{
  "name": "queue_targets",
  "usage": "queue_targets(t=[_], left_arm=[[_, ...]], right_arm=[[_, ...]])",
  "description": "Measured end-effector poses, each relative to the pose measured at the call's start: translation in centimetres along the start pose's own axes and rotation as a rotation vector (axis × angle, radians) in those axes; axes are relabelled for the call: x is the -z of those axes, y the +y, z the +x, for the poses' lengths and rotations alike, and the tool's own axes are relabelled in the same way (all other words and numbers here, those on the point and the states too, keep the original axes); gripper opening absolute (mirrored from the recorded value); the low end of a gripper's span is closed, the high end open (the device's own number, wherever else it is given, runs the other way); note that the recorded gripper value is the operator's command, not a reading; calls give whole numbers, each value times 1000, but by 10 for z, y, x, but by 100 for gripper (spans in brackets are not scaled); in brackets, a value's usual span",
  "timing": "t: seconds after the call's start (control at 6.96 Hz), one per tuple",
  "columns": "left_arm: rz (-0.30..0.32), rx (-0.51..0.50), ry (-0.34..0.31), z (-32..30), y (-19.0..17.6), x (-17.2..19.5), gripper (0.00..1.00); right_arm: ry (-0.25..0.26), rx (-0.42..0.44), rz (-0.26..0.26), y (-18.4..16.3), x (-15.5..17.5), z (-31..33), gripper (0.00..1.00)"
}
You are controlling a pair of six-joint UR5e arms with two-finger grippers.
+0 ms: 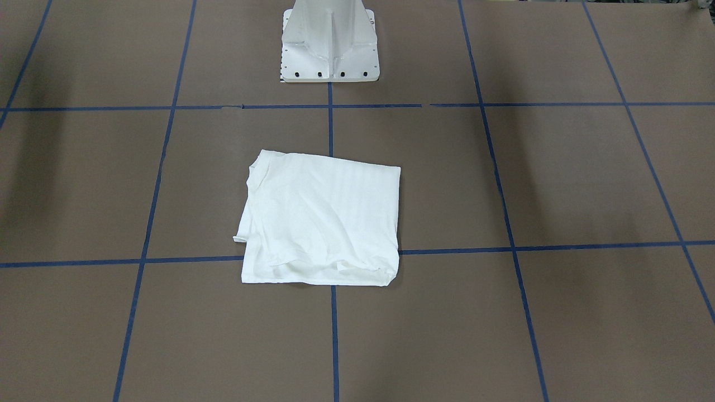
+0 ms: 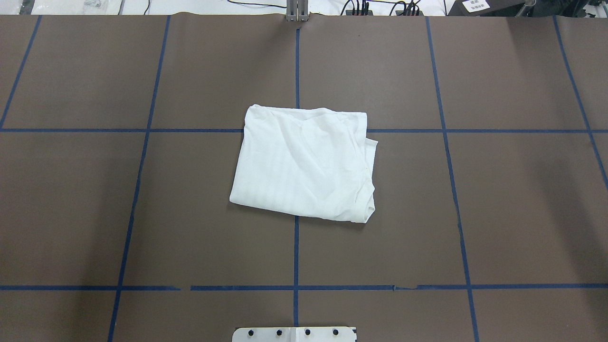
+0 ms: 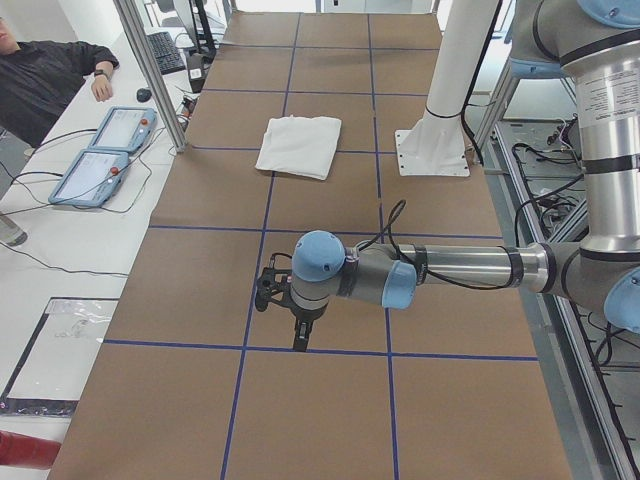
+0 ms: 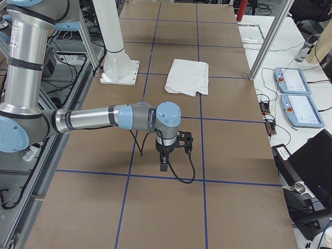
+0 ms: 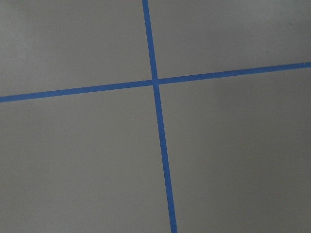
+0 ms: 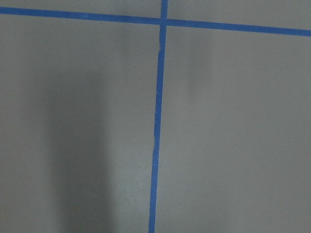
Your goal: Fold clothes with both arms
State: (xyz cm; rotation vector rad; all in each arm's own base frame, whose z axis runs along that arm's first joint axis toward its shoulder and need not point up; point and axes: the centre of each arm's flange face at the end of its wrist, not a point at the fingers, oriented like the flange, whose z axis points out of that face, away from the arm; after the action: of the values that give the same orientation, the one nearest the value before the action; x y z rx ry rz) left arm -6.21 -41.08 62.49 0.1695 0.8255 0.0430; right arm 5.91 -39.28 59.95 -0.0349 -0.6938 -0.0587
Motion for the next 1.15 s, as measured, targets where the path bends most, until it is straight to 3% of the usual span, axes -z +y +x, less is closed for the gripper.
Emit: queue_targets(t=[1.15], left_arm=[[-13,-2,-10,5,-4,3,100]], right_arm=[[-2,-5,-7,-2,-4,3,100]])
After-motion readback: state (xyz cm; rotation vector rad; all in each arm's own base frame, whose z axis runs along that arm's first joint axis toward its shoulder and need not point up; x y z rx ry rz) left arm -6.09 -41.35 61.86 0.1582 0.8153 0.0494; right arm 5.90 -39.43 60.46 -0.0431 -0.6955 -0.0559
